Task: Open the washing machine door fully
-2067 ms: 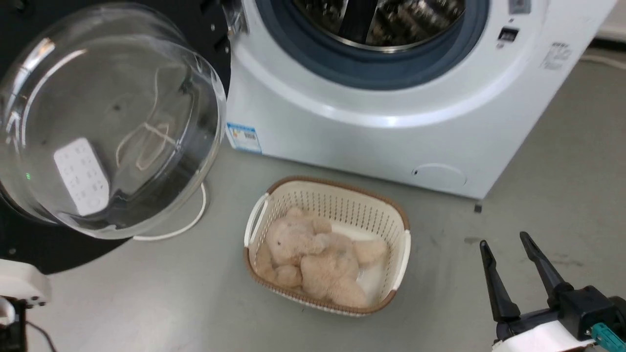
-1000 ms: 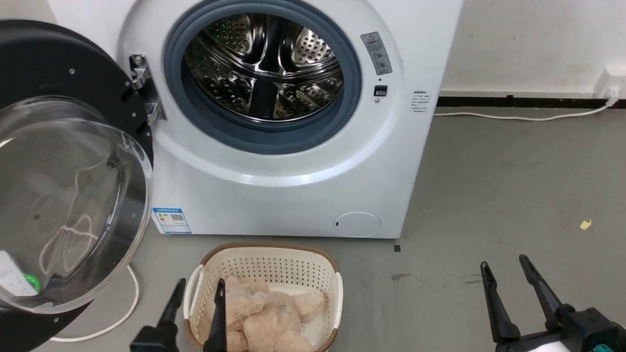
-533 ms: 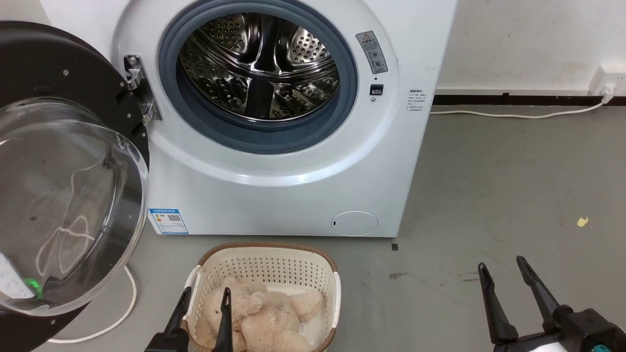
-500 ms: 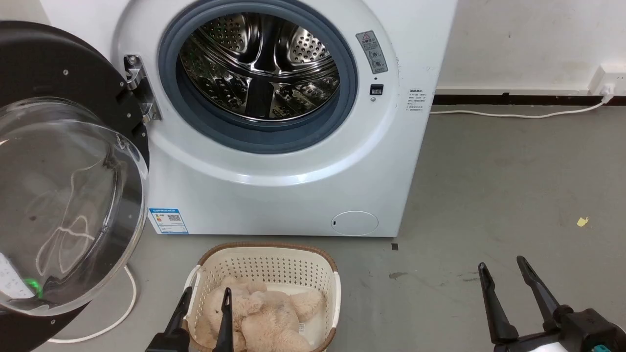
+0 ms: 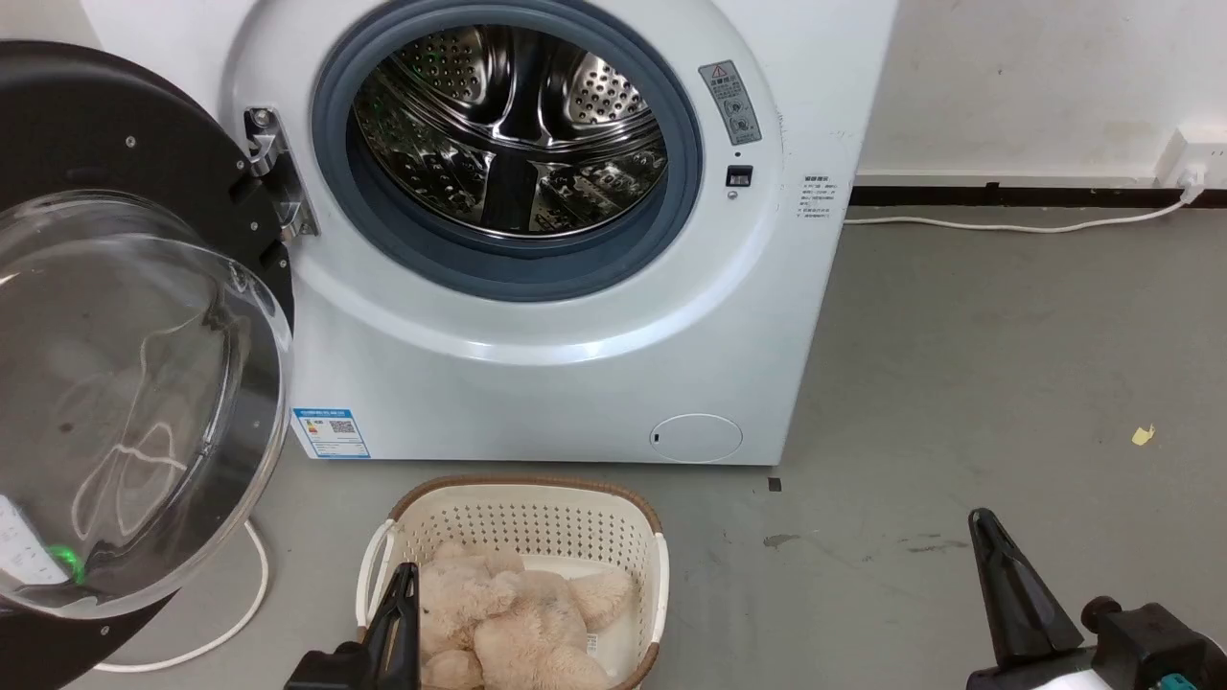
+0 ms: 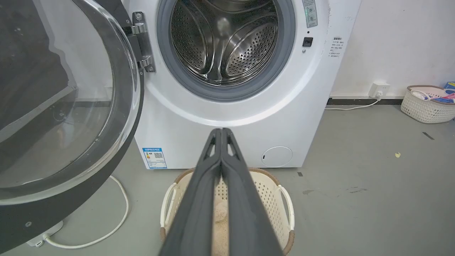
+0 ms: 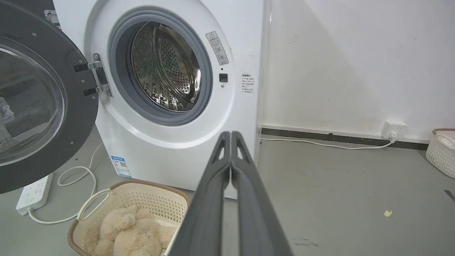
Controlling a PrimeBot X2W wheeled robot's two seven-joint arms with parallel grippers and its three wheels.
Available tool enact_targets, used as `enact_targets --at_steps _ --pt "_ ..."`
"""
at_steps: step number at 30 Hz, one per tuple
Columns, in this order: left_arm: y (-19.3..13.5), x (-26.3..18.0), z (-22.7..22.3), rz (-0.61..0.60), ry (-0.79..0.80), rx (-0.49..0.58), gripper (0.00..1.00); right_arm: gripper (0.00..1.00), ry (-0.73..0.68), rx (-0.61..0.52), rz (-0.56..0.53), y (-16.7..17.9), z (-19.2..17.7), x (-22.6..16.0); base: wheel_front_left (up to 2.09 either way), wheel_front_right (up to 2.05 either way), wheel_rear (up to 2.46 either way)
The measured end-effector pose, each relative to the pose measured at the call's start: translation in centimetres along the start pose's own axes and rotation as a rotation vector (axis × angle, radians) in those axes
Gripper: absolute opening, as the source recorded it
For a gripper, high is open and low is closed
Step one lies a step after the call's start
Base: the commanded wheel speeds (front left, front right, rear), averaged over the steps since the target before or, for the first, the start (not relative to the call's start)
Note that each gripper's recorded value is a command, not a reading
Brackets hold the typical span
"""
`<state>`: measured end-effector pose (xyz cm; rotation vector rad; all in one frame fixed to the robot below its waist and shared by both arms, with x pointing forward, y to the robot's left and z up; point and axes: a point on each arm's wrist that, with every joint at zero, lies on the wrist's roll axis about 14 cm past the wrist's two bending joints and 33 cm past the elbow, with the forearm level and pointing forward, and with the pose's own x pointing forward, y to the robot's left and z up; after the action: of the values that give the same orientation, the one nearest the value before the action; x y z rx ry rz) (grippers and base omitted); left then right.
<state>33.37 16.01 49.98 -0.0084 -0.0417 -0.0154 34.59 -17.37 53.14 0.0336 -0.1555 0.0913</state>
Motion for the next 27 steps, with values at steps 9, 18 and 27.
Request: enact_targets --at_steps 9,18,27 --pt "0.18 0.17 -0.04 -0.001 0.01 0.002 0.0 0.0 0.019 0.0 0.002 0.05 -0.29 0.03 0.0 0.0 0.0" --pt "0.23 0.47 0.14 -0.002 0.012 0.007 0.0 0.0 0.036 -0.007 0.005 0.12 -0.51 0.12 0.0 0.0 0.0" --pt "0.33 0.75 0.31 0.001 0.015 0.004 0.0 0.0 0.05 -0.009 0.007 0.19 -0.63 0.27 0.0 0.0 0.0"
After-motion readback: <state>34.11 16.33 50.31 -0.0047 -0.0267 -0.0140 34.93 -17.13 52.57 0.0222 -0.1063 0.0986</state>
